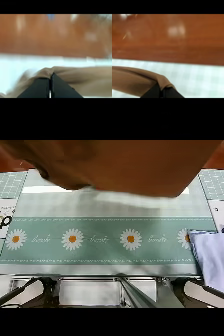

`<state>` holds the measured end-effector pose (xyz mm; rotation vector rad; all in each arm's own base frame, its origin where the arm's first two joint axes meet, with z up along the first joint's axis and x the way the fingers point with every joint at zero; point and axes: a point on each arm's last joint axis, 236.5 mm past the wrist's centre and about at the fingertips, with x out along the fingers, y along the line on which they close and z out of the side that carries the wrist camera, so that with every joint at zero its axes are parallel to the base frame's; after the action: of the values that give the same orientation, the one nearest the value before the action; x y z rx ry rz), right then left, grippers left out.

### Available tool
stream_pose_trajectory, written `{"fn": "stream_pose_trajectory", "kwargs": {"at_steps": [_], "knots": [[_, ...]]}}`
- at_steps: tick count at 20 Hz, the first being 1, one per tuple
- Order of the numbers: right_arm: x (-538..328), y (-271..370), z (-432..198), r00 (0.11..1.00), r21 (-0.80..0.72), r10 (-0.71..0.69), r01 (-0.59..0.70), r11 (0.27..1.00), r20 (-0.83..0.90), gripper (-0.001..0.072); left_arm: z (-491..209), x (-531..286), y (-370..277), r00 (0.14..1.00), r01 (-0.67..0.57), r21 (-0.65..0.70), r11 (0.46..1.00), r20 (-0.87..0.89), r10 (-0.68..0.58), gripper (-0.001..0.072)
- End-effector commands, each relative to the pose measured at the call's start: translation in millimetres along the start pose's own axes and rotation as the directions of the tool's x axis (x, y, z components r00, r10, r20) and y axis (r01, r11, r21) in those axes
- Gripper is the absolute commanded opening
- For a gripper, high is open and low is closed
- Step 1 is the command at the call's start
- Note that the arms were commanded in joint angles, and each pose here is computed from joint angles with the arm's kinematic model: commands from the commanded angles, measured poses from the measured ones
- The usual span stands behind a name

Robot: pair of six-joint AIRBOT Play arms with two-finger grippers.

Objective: Fold the shirts.

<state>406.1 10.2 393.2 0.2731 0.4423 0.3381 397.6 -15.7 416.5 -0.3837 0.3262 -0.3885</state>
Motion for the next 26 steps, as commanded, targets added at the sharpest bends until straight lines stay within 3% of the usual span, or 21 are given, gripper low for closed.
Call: {"fn": "stream_pose_trajectory", "kwargs": {"at_steps": [1, 5, 8, 10, 15, 20, 26], "knots": [[-81.6, 44.0, 35.0, 0.977, -0.120, -0.093, 0.118, 0.986, 0.194, 0.0028, 62.5, -91.4, -83.5, 0.963, -0.054, 0.191, 0.980, 0.271, 0.000, 0.0014], [-151.3, 84.1, 33.5, 0.932, -0.160, -0.138, 0.200, 0.967, 0.335, 0.0028, 43.9, -162.0, -108.4, 0.908, -0.282, 0.263, 0.923, 0.383, 0.169, 0.0014], [-180.9, 97.7, 9.8, 0.924, -0.198, -0.180, 0.257, 0.946, 0.338, 0.0028, 27.2, -219.1, -138.8, 0.847, -0.398, 0.290, 0.871, 0.481, 0.227, 0.0014], [-194.4, 90.4, -13.8, 0.920, -0.197, -0.256, 0.322, 0.926, 0.298, 0.0028, 13.2, -257.4, -149.8, 0.823, -0.436, 0.307, 0.846, 0.517, 0.236, 0.0015], [-183.7, 78.6, -73.3, 0.944, -0.166, -0.287, 0.312, 0.935, 0.162, 0.0028, -23.5, -286.9, -107.0, 0.858, -0.443, 0.250, 0.861, 0.397, 0.327, 0.0015], [-130.0, 42.6, -116.0, 0.965, -0.085, -0.261, 0.260, 0.962, -0.003, 0.0028, -68.1, -180.7, -44.1, 0.902, -0.431, 0.220, 0.875, 0.097, 0.420, 0.0015], [-14.6, -39.7, -160.3, 0.954, 0.023, -0.179, 0.190, 0.981, -0.240, 0.0028, -142.8, 2.5, 56.1, 0.843, -0.452, 0.198, 0.870, -0.226, 0.489, 0.0015]]}}
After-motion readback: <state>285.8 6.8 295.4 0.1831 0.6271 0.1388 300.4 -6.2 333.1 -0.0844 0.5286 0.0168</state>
